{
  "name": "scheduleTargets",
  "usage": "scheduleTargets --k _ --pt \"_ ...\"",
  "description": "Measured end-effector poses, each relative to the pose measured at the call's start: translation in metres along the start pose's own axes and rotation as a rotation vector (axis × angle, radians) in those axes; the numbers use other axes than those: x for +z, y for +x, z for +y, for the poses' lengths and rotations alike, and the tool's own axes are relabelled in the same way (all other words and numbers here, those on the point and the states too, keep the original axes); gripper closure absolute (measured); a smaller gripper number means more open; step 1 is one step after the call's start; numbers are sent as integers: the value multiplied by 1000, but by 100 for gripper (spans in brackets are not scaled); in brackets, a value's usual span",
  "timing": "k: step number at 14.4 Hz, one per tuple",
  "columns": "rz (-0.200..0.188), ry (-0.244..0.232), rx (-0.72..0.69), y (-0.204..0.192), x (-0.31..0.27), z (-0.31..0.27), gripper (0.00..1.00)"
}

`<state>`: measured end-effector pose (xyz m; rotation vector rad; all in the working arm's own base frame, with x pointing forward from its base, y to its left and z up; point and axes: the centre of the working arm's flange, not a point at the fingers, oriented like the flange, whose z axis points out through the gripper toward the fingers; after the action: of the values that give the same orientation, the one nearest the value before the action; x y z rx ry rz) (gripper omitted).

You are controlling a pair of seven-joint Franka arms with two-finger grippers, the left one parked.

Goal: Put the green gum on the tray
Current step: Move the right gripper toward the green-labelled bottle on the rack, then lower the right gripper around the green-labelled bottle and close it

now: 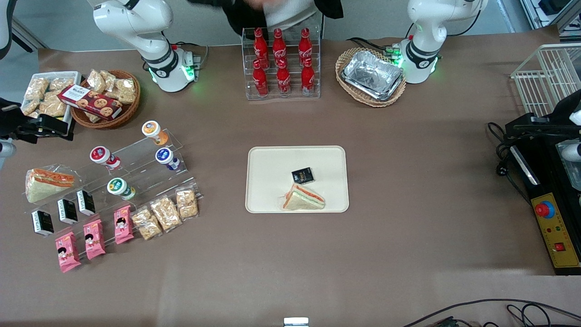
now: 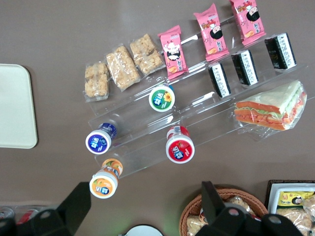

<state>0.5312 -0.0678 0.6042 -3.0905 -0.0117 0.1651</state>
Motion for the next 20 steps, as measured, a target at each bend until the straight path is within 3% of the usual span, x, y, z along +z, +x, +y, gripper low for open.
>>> scheduleTargets --k 10,15,20 --pt "87 -10 37 5 -8 22 0" --pt "77 -12 25 13 15 20 0" --pt "81 -21 -43 30 100 13 0"
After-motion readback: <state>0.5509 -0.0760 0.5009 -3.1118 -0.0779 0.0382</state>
